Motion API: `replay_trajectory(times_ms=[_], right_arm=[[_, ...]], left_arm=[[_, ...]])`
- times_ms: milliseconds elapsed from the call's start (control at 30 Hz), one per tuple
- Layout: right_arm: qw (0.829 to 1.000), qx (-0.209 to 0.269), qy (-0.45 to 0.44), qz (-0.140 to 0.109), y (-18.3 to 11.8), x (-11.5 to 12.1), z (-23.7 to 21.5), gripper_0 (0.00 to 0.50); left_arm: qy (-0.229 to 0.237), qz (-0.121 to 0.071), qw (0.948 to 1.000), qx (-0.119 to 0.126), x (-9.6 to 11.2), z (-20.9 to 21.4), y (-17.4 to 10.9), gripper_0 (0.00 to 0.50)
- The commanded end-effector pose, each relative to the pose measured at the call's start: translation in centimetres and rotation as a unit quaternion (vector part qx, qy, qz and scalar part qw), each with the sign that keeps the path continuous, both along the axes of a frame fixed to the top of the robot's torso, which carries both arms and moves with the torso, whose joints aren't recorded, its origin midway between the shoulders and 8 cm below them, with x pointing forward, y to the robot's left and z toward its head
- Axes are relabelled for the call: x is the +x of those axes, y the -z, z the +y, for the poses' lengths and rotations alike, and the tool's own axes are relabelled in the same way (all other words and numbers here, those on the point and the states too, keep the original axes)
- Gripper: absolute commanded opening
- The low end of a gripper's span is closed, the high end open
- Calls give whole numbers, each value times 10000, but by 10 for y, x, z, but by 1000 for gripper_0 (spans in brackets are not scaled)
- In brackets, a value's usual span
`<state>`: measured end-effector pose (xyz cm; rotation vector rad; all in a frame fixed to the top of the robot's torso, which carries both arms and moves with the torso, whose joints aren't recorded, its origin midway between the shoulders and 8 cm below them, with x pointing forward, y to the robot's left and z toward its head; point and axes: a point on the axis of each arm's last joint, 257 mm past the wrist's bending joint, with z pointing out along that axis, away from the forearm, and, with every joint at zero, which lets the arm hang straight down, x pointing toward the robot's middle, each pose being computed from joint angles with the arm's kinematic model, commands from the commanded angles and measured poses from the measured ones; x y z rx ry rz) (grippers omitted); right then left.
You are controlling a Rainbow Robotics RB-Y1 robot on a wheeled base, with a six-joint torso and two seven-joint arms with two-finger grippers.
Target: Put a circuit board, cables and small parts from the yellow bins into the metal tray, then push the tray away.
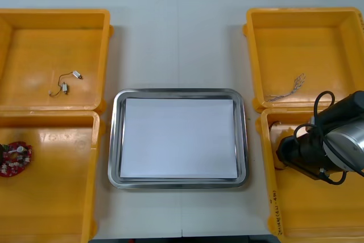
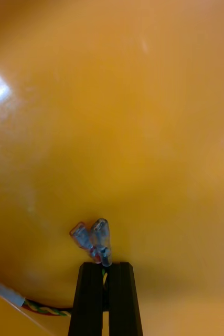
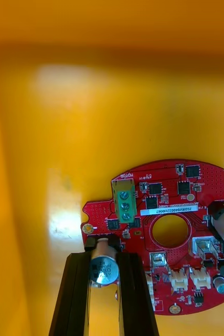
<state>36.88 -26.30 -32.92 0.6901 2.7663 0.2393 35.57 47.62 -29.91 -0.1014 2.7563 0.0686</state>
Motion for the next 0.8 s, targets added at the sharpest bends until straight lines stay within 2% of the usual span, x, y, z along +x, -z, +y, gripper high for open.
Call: replay_trajectory(times_ms=[33, 167, 333, 467, 600, 800], right_arm=[[9997, -175, -156, -67, -28, -1, -24, 0], [9995, -266, -196, -22, -44, -6, -38, 0], [9976, -640, -226, 112, -60, -17, -67, 0], [9956, -866, -266, 223, -59, -25, -86, 0], [9905, -1205, -523, 397, -55, -42, -115, 0], [9890, -1225, -771, 313, -46, -55, -136, 0]], left_arm=[[61, 90, 9999, -32, -13, -12, -13, 0], [88, 136, 9999, -21, -21, -16, -23, 0], [163, 149, 9998, 5, -32, -25, -27, 0], [234, 170, 9996, 16, -42, -32, -26, 0], [296, 385, 9988, -37, -59, -40, -12, 0], [424, 382, 9984, -58, -60, -50, 2, 0]])
